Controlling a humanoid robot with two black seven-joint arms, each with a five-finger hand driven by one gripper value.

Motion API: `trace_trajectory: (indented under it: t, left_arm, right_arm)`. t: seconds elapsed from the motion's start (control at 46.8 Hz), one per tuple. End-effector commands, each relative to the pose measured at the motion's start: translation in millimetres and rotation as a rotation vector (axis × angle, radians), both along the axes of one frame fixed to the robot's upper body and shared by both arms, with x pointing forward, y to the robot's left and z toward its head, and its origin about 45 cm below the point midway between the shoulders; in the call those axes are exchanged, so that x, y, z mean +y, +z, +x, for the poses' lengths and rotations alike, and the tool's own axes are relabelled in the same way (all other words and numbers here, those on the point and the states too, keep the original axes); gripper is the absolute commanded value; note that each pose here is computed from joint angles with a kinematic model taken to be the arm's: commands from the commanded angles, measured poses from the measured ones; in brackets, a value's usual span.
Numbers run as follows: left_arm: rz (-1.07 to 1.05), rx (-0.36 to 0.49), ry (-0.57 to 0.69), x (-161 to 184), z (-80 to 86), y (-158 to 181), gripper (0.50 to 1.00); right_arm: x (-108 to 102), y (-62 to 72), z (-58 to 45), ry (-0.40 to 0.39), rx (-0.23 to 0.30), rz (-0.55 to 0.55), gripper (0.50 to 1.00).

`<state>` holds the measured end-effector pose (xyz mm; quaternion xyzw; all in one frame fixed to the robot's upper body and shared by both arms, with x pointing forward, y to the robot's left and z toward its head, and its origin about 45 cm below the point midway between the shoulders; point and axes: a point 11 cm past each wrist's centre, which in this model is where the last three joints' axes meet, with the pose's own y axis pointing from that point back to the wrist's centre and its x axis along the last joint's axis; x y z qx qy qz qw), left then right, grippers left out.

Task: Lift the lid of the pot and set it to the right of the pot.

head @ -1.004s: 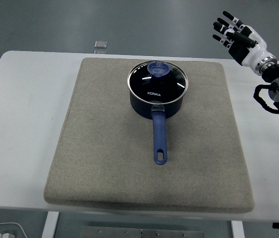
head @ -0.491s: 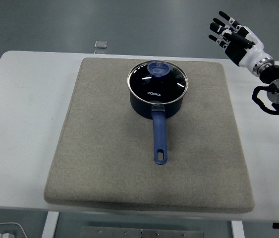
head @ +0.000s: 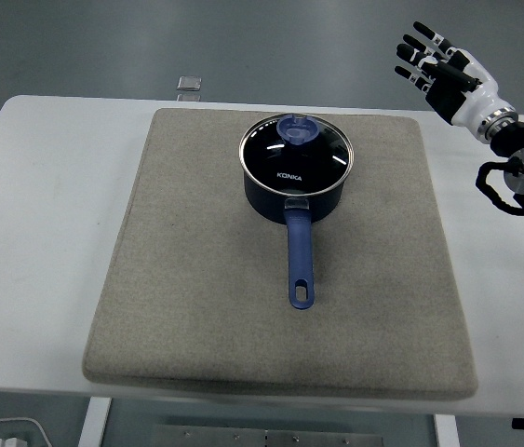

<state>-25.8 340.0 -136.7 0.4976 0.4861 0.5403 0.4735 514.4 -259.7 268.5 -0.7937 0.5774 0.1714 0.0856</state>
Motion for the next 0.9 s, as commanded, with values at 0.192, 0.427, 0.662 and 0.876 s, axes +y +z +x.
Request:
trace_trajectory:
  t: [0.192,0.427,0.662,0.876]
  left_arm:
    - [-0.001,0.000,0.000,-0.1,-0.1,0.0,1.000]
    - [0.000,0.000,0.000,0.1,-0.1,0.0,1.000]
    - [0.000,0.000,0.000,0.1,-0.1,0.0,1.000]
    - [-0.001,0.000,0.000,-0.1,-0.1,0.0,1.000]
  right_arm:
    - [0.0,4.1,0.7,0.026,-0.025,-0.105,0.921]
    - [15.5,33.7,5.7,0.110,-0.109,-0.240,0.921]
    - [37.8,56.4,6.4,0.215,-0.201,-0.423,0.921]
    - [58.9,73.6,3.8,0.308,-0.286,-0.581,0.921]
